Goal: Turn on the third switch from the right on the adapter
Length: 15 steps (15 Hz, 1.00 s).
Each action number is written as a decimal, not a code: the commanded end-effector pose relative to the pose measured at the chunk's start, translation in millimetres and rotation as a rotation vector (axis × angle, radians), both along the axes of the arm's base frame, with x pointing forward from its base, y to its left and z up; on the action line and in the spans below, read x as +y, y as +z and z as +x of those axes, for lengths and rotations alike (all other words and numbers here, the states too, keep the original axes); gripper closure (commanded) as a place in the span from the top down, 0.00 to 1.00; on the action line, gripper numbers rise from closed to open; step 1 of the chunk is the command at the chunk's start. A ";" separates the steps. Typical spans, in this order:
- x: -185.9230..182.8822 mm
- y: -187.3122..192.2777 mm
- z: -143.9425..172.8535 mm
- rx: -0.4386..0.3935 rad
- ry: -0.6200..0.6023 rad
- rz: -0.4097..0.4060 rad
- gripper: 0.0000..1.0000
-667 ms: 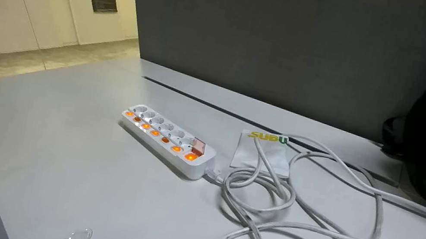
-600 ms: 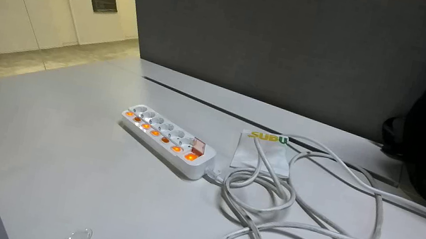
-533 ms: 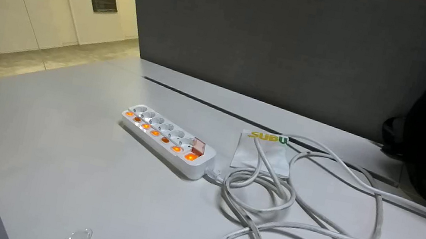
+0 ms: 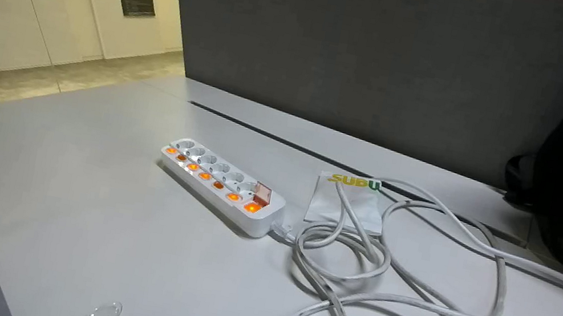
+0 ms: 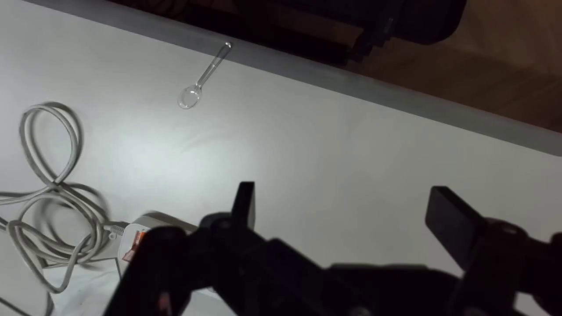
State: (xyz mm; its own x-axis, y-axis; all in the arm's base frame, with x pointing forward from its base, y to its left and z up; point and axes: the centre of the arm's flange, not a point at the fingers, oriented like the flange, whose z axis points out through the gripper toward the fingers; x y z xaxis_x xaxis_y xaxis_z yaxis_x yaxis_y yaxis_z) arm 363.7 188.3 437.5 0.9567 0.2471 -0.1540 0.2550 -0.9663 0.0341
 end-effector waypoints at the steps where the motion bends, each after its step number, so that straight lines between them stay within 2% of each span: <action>1: 0.0 0.0 0.0 0.000 0.000 0.000 1.00; 7: 0.0 0.0 0.0 0.000 0.000 0.000 1.00; 13: -39.1 -19.0 41.4 -0.083 -0.129 -0.053 1.00; 14: -50.6 -24.3 51.2 -0.103 -0.149 -0.058 0.92; 15: -62.1 -29.3 60.3 -0.137 -0.175 -0.065 0.74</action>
State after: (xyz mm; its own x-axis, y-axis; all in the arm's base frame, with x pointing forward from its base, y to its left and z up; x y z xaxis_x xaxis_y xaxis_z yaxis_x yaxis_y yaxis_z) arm 398.4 149.7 422.5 0.9840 0.1573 -0.0833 0.1647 -0.9822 0.0907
